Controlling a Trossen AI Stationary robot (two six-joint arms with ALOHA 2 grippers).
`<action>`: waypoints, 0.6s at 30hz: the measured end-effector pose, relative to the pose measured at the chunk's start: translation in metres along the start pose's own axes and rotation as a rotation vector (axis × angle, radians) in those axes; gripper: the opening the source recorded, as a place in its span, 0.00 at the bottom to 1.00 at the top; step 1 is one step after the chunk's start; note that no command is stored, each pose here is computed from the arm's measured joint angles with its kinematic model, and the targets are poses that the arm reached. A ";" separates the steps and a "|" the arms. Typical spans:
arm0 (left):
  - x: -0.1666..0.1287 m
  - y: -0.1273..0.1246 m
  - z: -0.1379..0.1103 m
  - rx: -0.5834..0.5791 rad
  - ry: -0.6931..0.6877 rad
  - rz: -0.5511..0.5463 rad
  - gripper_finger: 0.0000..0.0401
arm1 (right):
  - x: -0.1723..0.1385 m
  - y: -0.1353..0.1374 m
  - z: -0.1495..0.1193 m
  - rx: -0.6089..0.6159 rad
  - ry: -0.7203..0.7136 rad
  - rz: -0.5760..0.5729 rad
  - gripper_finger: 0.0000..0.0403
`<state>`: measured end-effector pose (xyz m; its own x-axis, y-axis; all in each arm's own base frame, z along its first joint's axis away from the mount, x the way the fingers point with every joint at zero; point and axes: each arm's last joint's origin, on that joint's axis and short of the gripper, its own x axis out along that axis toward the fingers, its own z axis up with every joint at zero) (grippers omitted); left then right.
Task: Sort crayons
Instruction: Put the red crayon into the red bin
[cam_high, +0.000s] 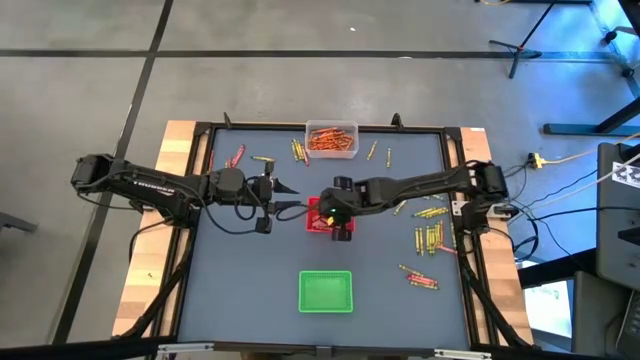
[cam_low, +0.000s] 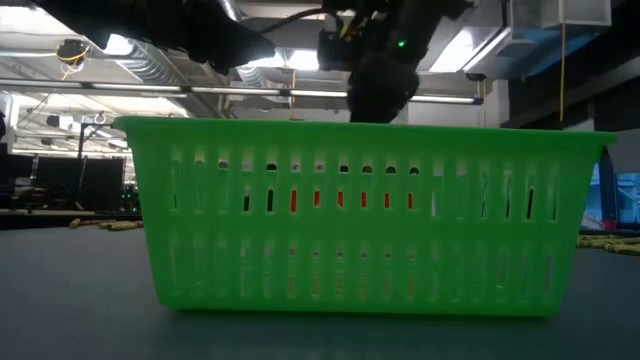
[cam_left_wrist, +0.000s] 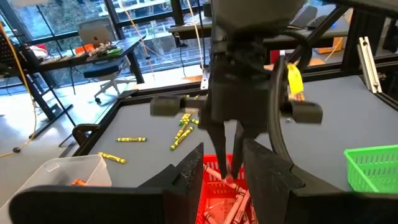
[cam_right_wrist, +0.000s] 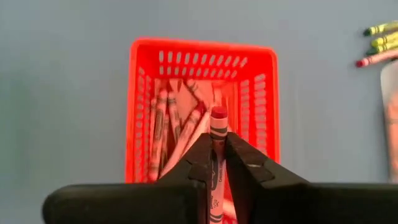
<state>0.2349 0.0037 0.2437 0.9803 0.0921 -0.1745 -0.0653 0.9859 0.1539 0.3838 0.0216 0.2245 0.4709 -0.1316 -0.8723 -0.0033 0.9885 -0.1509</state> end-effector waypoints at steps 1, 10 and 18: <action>0.000 0.000 0.000 0.000 0.000 0.000 0.25 | 0.004 0.001 0.001 0.001 -0.003 -0.001 0.09; 0.000 0.000 0.000 0.000 0.000 0.000 0.25 | 0.022 0.005 -0.001 -0.026 0.029 0.026 0.15; 0.000 0.000 0.000 -0.001 -0.002 0.001 0.25 | 0.021 0.006 -0.002 -0.033 0.029 0.028 0.39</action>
<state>0.2350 0.0037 0.2439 0.9807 0.0925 -0.1722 -0.0661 0.9860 0.1530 0.3922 0.0243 0.2047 0.4445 -0.1069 -0.8894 -0.0452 0.9889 -0.1415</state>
